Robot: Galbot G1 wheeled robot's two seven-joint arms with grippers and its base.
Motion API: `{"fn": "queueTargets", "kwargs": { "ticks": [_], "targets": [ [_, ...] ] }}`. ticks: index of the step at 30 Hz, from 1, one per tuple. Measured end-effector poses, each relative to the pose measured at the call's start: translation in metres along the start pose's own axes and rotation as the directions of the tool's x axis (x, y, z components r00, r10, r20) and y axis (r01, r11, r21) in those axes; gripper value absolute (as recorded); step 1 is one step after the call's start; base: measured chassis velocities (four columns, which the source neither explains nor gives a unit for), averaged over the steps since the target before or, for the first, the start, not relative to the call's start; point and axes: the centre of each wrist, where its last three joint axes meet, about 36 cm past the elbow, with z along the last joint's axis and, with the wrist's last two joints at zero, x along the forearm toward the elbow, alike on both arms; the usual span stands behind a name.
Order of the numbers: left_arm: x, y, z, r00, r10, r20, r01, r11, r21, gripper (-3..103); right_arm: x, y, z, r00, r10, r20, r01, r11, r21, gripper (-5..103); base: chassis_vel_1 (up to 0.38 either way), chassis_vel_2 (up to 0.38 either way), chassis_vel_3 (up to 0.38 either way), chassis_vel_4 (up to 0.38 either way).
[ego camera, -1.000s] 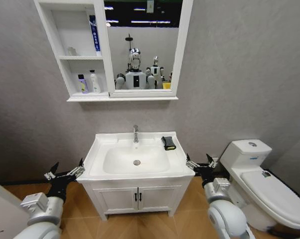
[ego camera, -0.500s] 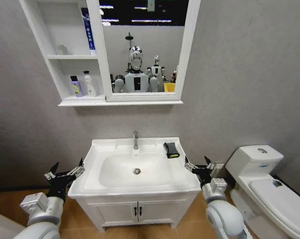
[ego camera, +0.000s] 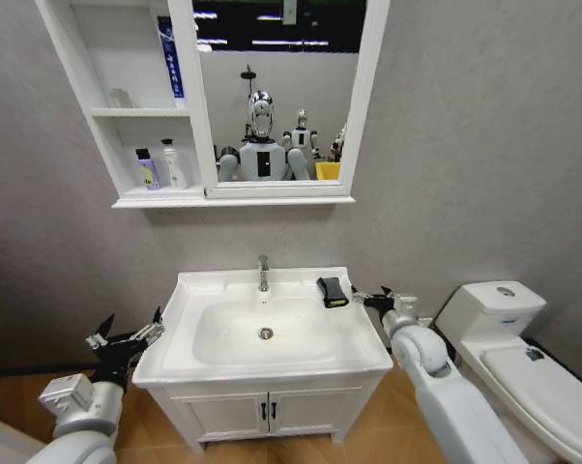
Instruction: Move facial cleanser and shampoo from washbasin to cabinet, then wipe washbasin with towel.
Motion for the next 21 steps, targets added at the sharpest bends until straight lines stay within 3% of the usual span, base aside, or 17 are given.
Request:
{"fn": "queueTargets", "kwargs": {
  "ticks": [3, 9, 11, 21],
  "targets": [
    [0.000, 0.000, 0.000, 1.000, 0.000, 0.000, 0.000, 1.000, 0.000, 100, -0.015, 0.003, -0.005, 0.999, -0.015, -0.028, 0.015, 1.000, 0.007, 100, 0.000, 0.000, 0.000, 0.000],
    [0.000, 0.000, 0.000, 1.000, 0.001, 0.000, -0.001, 1.000, 0.000, 100, -0.059, 0.032, -0.018, 0.992, -0.077, -0.102, 0.077, 0.997, -0.005, 100, 0.000, 0.000, 0.000, 0.000],
    [0.000, 0.000, 0.000, 1.000, 0.000, 0.000, 0.000, 1.000, 0.000, 100, -0.081, 0.055, -0.024, 0.987, -0.078, -0.144, 0.076, 0.997, -0.017, 100, 0.000, 0.000, 0.000, 0.000],
    [0.000, 0.000, 0.000, 1.000, 0.000, 0.000, 0.000, 1.000, 0.000, 100, -0.111, 0.065, -0.028, 0.976, -0.036, -0.216, 0.028, 0.999, -0.037, 100, 0.000, 0.000, 0.000, 0.000]
  ]
}}
